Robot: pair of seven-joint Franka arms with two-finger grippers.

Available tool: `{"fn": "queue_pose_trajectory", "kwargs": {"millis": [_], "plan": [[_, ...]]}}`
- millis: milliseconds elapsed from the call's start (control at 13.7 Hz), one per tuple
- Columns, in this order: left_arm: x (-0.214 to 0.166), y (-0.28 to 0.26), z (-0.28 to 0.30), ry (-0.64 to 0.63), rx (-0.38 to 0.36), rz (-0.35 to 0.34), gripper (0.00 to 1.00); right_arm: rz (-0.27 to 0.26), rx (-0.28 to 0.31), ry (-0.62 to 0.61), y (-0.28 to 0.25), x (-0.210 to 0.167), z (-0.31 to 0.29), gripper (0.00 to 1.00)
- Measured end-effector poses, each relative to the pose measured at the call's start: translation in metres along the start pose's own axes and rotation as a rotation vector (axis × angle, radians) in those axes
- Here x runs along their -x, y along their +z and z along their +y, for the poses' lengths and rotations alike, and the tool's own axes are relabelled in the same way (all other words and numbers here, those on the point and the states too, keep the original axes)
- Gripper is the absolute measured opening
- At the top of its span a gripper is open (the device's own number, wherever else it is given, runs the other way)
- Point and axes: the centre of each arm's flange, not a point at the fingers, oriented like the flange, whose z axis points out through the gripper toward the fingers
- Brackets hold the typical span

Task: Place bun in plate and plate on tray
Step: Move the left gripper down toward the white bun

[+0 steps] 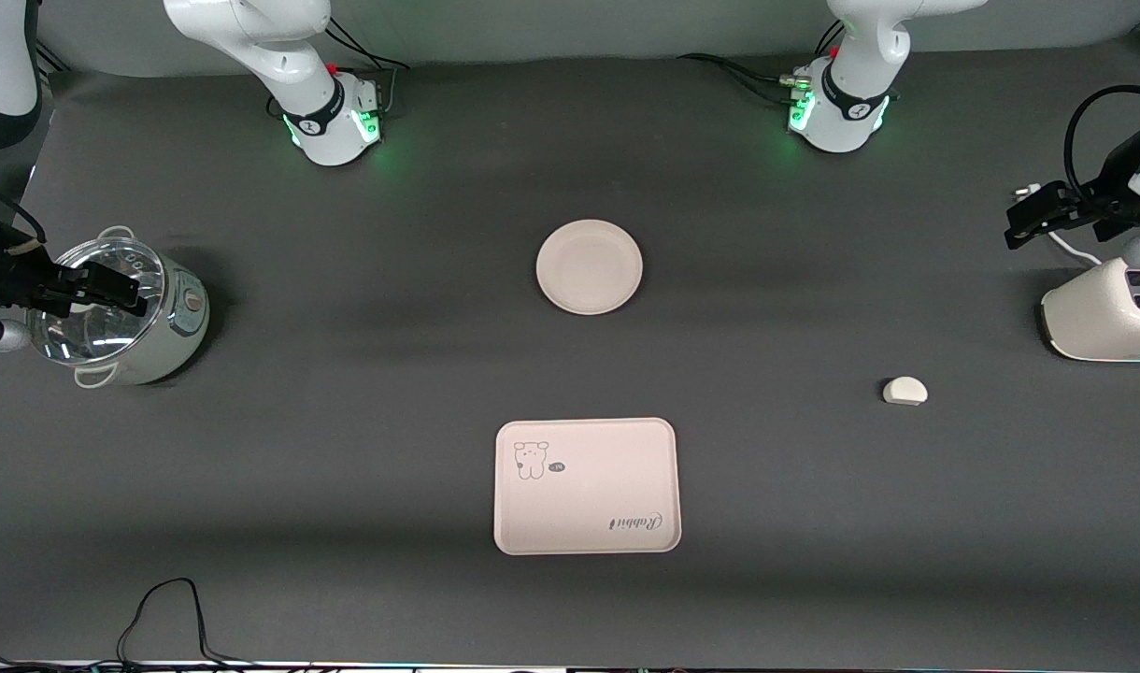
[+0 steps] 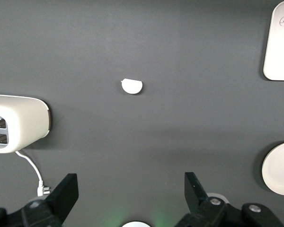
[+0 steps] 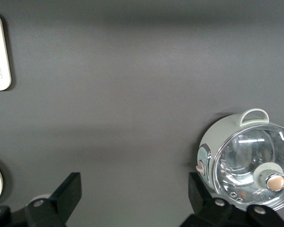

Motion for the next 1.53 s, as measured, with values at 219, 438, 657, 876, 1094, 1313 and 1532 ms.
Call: {"fn": "queue_pose_trajectory", "kwargs": {"millis": [219, 438, 657, 876, 1094, 1313, 1532], "plan": [[0.000, 0.001, 0.001, 0.004, 0.001, -0.009, 1.00, 0.000, 0.000, 0.000, 0.000, 0.000, 0.000, 1.00], [-0.001, 0.005, 0.000, 0.004, 0.000, -0.020, 1.00, 0.000, 0.000, 0.000, 0.000, 0.000, 0.000, 1.00], [-0.001, 0.010, -0.002, 0.010, -0.001, -0.044, 1.00, -0.001, 0.000, 0.000, 0.000, 0.000, 0.000, 1.00], [0.002, 0.021, -0.003, 0.018, -0.003, -0.078, 1.00, -0.001, 0.000, 0.000, 0.000, 0.000, 0.000, 1.00], [0.019, 0.038, -0.008, 0.011, -0.010, -0.114, 1.00, -0.001, 0.000, 0.000, 0.001, 0.000, 0.000, 1.00], [0.050, 0.062, -0.019, -0.002, -0.018, -0.117, 1.00, -0.002, 0.000, 0.000, 0.001, 0.000, 0.000, 1.00], [0.084, 0.090, -0.022, -0.003, -0.019, -0.101, 1.00, -0.002, 0.000, 0.000, 0.001, 0.000, 0.000, 1.00]]}}
